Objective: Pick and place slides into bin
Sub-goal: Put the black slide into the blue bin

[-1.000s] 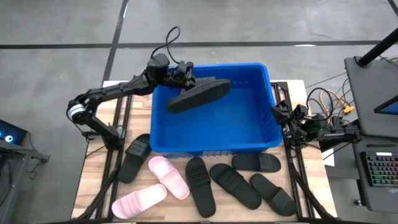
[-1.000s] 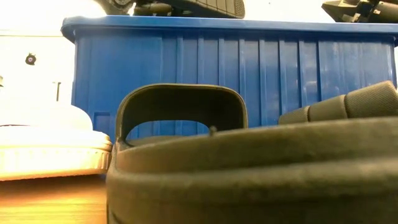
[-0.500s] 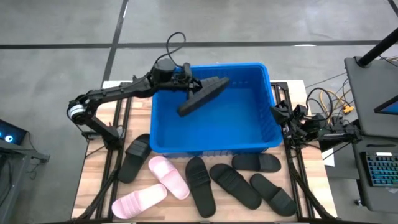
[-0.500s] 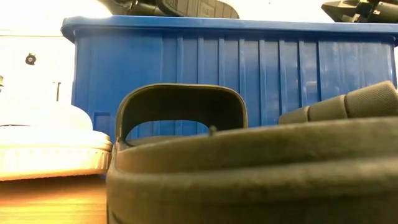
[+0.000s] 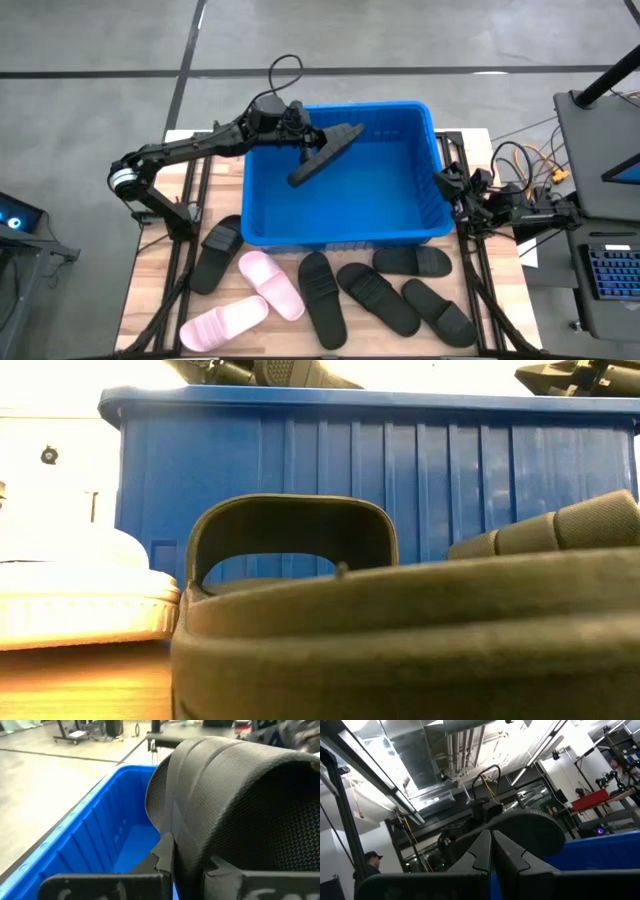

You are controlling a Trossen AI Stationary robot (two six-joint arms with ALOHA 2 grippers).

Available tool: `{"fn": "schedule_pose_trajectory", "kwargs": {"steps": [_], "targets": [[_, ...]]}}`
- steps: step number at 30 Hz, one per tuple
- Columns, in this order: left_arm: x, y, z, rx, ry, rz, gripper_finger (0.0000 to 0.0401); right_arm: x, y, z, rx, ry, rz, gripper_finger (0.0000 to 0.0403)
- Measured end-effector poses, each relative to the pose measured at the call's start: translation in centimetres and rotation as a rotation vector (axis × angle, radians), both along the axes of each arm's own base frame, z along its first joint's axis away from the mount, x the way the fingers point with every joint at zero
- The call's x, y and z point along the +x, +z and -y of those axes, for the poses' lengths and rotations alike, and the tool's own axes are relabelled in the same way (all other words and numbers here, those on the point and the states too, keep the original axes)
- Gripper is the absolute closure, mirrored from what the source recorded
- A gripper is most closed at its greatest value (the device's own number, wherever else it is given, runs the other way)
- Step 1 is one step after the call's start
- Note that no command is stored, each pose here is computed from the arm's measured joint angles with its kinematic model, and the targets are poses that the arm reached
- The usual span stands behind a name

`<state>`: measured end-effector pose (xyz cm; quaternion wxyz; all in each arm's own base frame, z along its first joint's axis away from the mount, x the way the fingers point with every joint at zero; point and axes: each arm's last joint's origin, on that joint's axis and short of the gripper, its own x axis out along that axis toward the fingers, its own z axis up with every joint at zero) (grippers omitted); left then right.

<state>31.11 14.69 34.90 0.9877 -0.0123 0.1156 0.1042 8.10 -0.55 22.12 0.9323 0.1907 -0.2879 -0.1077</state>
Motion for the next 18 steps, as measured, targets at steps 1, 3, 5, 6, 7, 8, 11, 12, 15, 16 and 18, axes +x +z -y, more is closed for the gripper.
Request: {"fn": "schedule_pose_trajectory", "kwargs": {"steps": [1,3,5,6,7,8,11,12,15,16,18], "targets": [[0.0,0.2,0.0,0.002,-0.019,0.017,0.0400,0.0,0.0,0.0,0.000,0.000,-0.003,0.0394],[0.2,0.7,0.1,0.004,-0.079,0.074,0.0400,0.1,-0.1,0.0,0.000,0.000,-0.011,0.0394],[0.3,1.7,0.4,-0.001,-0.168,0.188,0.0400,0.1,-0.1,0.0,-0.001,0.000,-0.014,0.0394],[0.3,2.3,0.5,0.004,-0.218,0.249,0.0400,0.1,-0.1,0.0,-0.001,0.000,-0.014,0.0394],[0.2,2.9,0.7,0.018,-0.262,0.315,0.0400,0.1,-0.1,0.0,-0.001,0.000,-0.015,0.0394],[0.1,3.6,0.8,0.033,-0.300,0.381,0.0400,0.1,-0.1,0.0,-0.001,0.000,-0.016,0.0394],[-0.4,5.4,1.2,0.069,-0.355,0.552,0.0400,0.1,-0.1,0.0,-0.001,0.000,-0.016,0.0394],[-0.6,5.9,1.3,0.083,-0.362,0.599,0.0400,0.1,-0.1,0.0,-0.001,0.000,-0.017,0.0394],[-1.2,7.1,1.6,0.132,-0.383,0.727,0.0400,0.1,-0.1,0.0,-0.002,0.000,-0.018,0.0394],[-1.4,7.4,1.7,0.143,-0.390,0.761,0.0400,0.1,-0.1,0.0,-0.002,-0.001,-0.018,0.0394],[-1.7,7.9,1.8,0.152,-0.402,0.806,0.0400,0.1,-0.1,0.0,-0.004,-0.002,-0.018,0.0394]]}}
